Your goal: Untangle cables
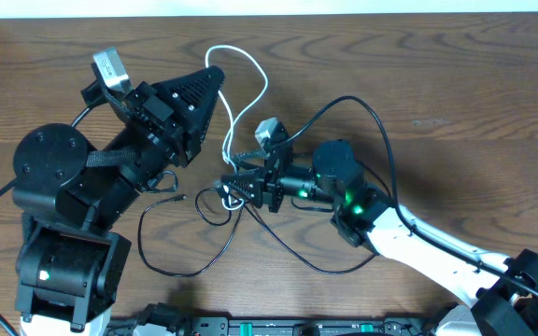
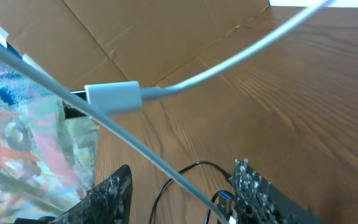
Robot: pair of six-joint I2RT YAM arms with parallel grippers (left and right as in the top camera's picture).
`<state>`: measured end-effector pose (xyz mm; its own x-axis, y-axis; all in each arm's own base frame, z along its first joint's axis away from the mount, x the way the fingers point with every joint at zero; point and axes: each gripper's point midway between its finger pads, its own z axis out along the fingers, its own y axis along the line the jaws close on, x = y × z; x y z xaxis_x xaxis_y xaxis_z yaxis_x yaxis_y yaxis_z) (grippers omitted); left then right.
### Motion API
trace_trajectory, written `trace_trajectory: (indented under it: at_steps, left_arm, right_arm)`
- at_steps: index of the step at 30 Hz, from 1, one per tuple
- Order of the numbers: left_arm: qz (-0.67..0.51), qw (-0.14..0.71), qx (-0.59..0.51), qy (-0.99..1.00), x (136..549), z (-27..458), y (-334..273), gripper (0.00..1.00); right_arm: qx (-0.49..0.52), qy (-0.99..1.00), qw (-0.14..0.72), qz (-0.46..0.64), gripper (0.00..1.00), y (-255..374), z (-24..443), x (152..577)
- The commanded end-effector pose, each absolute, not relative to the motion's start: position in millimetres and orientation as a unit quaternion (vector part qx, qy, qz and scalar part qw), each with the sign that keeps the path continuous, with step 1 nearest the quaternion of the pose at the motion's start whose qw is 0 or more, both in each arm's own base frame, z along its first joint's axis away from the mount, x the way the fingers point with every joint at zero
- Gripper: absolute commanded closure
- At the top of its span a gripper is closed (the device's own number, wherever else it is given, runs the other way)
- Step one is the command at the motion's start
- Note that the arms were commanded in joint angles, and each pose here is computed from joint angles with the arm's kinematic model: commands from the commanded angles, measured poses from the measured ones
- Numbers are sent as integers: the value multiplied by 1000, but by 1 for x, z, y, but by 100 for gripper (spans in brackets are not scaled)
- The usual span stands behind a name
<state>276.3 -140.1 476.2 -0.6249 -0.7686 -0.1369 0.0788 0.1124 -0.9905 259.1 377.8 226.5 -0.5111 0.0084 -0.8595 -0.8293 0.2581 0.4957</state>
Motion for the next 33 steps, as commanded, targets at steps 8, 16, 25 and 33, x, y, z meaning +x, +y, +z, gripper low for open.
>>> trace_trajectory:
  at_steps: [8, 16, 25, 33]
  left_arm:
    - [-620, 342, -249, 660, 274, 482, -144, 93]
    - [-612, 342, -249, 668, 281, 476, -145, 93]
    - [-481, 424, -286, 712, 314, 433, -113, 83]
    - [-347, 403, -339, 776, 326, 366, -86, 52]
  right_arm:
    - [-302, 684, 414, 519, 83, 383, 229, 258]
    - [-287, 678, 378, 561, 99, 386, 238, 247]
    - [-262, 649, 337, 630, 99, 377, 283, 227]
    - [-244, 605, 369, 662, 99, 338, 351, 218]
